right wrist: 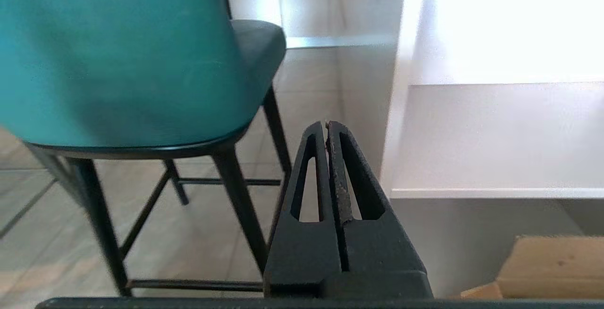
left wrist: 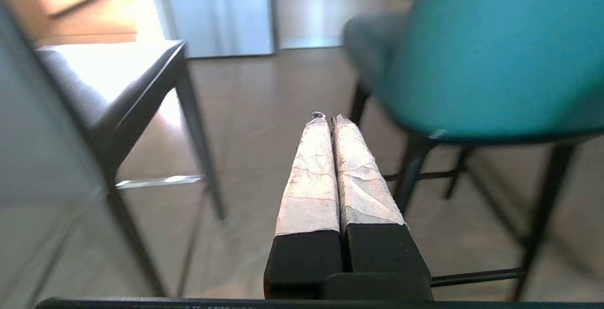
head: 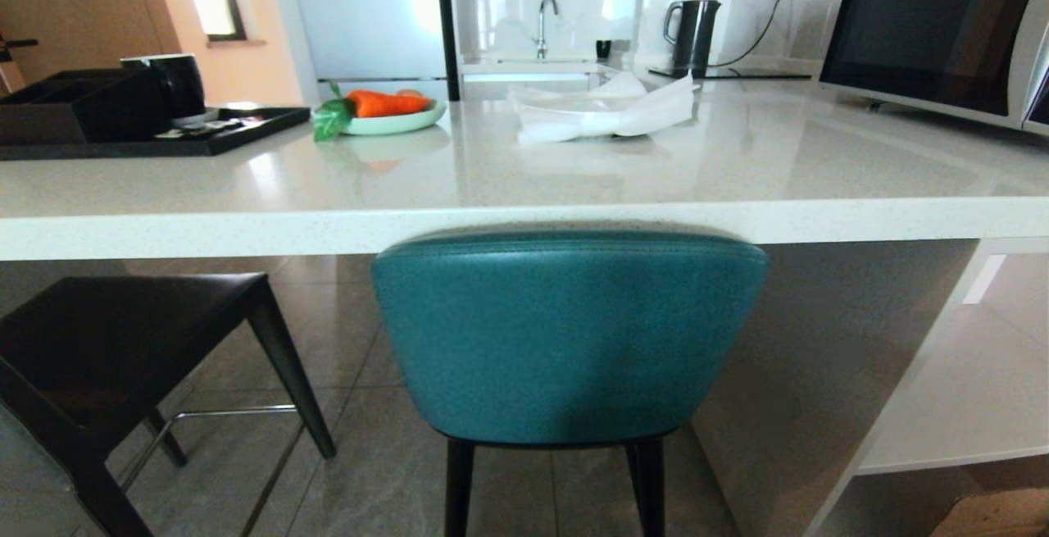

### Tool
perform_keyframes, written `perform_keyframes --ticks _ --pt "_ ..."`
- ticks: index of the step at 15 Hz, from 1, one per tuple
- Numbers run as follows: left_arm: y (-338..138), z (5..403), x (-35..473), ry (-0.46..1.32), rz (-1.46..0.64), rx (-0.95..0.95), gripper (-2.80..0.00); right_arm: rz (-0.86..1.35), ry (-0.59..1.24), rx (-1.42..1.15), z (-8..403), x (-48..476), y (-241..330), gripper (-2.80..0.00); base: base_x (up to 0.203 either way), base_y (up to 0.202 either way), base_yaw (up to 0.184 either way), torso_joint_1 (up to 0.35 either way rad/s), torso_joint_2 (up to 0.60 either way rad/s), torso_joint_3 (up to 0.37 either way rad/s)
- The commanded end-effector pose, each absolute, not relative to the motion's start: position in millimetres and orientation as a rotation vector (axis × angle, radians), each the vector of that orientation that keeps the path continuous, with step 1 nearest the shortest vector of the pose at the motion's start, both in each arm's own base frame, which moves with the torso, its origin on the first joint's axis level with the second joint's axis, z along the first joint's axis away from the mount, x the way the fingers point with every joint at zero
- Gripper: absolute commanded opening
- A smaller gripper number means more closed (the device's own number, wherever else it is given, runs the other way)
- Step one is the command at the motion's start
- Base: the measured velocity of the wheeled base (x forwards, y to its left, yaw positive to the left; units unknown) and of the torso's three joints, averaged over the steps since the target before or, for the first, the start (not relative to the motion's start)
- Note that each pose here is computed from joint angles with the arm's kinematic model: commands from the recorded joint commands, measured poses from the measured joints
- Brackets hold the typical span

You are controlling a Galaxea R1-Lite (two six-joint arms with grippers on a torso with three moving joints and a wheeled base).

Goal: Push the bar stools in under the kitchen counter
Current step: Pull the blue chair out from under the dining table

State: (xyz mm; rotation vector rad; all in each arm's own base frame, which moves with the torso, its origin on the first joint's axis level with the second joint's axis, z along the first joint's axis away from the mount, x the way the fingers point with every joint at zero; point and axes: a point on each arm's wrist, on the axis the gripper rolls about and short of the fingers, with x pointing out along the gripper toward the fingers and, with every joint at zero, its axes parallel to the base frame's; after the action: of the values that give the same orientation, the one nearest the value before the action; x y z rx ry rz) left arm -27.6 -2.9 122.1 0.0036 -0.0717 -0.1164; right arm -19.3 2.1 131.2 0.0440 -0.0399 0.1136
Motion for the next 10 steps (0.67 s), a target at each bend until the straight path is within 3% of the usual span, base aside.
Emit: perform_keyframes --ticks 1,6,10 --pt "-4 149 -2 0.045 -0.156 -0.019 -2.80 0.143 0.052 0.050 146 4 3 -2.80 0.000 0.000 0.000 0.000 0.00 0.000" --pt "-7 169 68 0.147 -0.296 -0.047 -2.80 0.251 0.114 0.046 158 54 6 -2.80 0.000 0.000 0.000 0.000 0.00 0.000" --pt "-11 163 128 0.191 -0.333 -0.053 -2.80 0.282 0.118 0.034 162 98 8 -2.80 0.000 0.000 0.000 0.000 0.00 0.000"
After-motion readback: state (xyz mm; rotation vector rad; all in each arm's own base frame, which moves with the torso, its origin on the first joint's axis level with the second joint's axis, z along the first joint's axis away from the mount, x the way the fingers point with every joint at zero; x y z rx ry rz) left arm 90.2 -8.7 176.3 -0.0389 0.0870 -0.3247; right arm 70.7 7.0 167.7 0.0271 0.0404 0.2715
